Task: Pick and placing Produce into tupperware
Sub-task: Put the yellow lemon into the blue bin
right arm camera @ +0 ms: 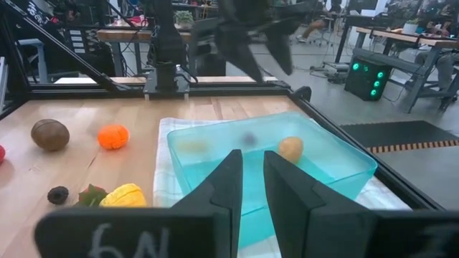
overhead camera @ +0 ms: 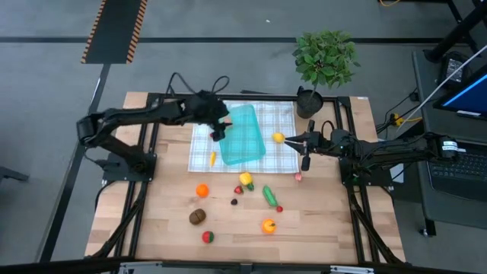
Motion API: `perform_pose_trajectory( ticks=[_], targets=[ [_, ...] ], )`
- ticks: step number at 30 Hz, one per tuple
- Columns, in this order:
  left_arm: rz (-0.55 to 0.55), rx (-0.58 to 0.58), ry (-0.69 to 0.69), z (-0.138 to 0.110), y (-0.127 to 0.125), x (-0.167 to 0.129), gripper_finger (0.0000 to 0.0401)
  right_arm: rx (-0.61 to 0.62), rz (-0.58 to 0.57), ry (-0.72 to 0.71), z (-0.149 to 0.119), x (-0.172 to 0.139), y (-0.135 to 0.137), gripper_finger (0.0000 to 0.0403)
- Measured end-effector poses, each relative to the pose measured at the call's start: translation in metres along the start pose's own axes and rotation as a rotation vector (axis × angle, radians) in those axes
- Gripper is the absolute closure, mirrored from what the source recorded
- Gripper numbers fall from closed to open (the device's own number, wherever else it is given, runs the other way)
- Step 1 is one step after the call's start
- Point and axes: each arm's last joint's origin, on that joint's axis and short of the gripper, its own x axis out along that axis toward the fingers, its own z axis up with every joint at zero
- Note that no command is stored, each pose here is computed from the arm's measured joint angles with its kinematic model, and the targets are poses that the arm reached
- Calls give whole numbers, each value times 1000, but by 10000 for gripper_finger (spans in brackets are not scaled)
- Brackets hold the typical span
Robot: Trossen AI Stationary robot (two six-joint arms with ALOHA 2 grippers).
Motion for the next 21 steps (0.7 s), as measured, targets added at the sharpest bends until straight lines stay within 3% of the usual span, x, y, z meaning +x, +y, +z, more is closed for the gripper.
perform_pose_trajectory(
  ticks=[13, 21],
  targets=[
    [-91, -29, -278, -66, -46, -59, 180, -6, 1, 20, -2, 0, 0, 341],
    [-170, -69, -422, -101, -63, -77, 180, -4, 2, 28, -3, 0, 0, 340]
  ],
)
